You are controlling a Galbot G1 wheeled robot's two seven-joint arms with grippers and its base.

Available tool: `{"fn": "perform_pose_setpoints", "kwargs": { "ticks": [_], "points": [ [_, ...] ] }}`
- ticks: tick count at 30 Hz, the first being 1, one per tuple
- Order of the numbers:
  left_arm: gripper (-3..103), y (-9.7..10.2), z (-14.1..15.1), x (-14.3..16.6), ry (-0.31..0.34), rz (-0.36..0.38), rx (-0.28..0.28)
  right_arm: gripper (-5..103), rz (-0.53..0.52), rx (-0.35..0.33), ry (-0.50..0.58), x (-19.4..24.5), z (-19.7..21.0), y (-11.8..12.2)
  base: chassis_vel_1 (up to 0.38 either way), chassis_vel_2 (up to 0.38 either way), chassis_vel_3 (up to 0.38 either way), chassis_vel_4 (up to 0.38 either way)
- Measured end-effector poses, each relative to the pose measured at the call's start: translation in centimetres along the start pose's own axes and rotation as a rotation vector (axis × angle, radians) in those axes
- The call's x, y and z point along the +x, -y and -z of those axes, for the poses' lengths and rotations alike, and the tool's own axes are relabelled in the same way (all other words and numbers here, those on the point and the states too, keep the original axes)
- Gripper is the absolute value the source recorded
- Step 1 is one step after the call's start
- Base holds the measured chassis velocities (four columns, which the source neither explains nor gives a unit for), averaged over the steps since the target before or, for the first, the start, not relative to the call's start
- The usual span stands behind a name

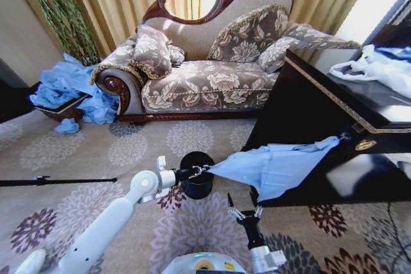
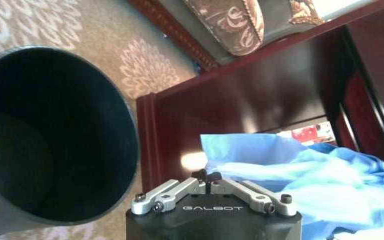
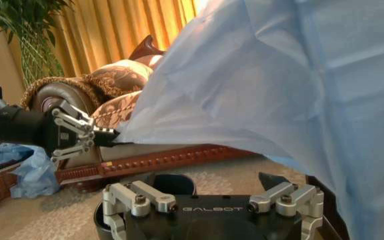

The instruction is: Place a garbage bag over the trash bin.

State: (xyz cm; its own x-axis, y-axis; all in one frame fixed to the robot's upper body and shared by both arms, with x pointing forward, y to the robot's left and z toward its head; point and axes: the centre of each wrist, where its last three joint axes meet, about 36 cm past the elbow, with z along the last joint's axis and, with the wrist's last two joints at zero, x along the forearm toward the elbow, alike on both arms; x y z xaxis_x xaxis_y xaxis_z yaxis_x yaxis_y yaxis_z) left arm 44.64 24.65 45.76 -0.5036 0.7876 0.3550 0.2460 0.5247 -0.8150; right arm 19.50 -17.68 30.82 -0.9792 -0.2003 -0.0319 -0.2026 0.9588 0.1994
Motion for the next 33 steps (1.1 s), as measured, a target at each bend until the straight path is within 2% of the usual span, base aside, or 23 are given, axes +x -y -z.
{"fn": "perform_pose_setpoints", "kwargs": {
  "ticks": [11,12,17,28,33],
  "points": [
    [0,-1.5,0.6,0.8,0.002,0.033,-0.023,100,-0.001,0.000,0.004,-0.1,0.0,0.1,0.000,0.000,0.000,0.000],
    [0,-2.2,0.7,1.1,0.002,0.051,-0.036,100,0.000,0.000,0.006,-0.2,0.0,0.1,0.000,0.000,0.000,0.000],
    [0,-2.9,0.9,1.9,0.011,0.071,-0.046,100,0.001,-0.001,0.007,-0.2,0.0,0.0,0.000,0.000,0.000,0.000],
    [0,-1.5,2.3,3.5,0.073,0.049,-0.103,100,0.032,0.002,0.031,0.5,1.0,-0.4,0.000,0.000,0.000,0.000],
    [0,-0.2,3.3,4.7,0.107,0.026,-0.150,100,0.058,-0.009,0.056,0.8,2.2,-1.1,0.000,0.000,0.000,0.000]
  ]
}}
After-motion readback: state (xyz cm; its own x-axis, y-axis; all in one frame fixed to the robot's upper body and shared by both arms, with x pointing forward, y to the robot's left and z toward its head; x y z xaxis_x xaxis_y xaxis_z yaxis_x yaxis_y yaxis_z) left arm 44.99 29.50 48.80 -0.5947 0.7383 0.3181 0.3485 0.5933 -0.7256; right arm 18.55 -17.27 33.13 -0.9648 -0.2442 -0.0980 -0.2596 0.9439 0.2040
